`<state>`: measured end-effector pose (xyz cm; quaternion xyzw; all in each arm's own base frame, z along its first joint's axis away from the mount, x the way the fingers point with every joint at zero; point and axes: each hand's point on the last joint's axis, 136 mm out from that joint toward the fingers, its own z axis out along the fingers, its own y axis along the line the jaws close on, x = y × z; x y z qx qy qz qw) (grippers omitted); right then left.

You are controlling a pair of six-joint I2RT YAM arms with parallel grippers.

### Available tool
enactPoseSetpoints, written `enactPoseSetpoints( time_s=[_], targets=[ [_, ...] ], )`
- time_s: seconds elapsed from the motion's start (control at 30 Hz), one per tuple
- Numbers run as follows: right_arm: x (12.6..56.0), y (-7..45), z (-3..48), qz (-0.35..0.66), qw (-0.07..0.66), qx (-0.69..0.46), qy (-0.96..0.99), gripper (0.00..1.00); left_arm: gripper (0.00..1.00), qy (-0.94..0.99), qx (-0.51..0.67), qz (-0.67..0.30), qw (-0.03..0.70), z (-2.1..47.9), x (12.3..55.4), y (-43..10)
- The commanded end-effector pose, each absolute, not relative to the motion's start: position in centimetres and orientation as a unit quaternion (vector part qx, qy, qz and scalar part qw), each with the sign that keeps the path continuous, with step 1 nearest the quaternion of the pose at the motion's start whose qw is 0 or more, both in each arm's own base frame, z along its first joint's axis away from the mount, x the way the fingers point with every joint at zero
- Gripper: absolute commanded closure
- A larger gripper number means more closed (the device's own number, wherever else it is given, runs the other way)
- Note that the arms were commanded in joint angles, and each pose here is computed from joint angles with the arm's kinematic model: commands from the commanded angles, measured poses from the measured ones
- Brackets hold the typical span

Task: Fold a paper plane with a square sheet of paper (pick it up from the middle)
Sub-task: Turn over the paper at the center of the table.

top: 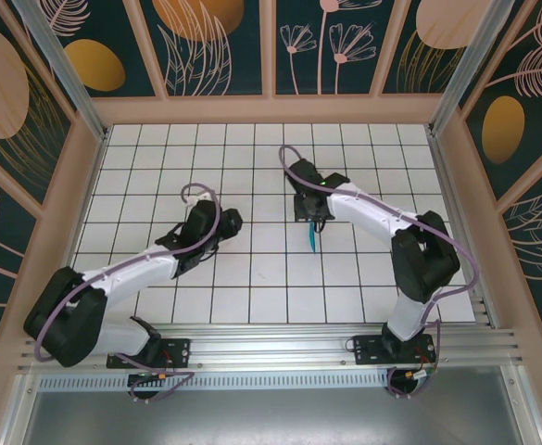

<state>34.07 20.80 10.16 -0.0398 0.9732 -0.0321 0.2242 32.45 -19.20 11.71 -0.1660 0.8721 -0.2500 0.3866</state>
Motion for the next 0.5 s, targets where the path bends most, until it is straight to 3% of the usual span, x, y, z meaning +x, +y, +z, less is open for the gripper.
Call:
enactPoseSetpoints(
  time_s=[0.0,0.27,0.47],
  targets=[
    [32.7,18.2,10.1,-0.171,0.219,-0.066,0.958,0.97,0.52,0.851,-0.224,-0.216,0.423,12.2,32.3,-15.8],
    [32.0,22.6,6.4,-0.202,0.184,-0.102,0.957,0.94,0.45,0.812,-0.292,-0.171,0.476,13.9,30.6,-10.7],
    [31.2,27.8,3.3,-0.162,0.149,-0.131,0.967,0.87,0.42,0.8,-0.298,-0.175,0.491,14.8,29.7,-9.6]
  ],
)
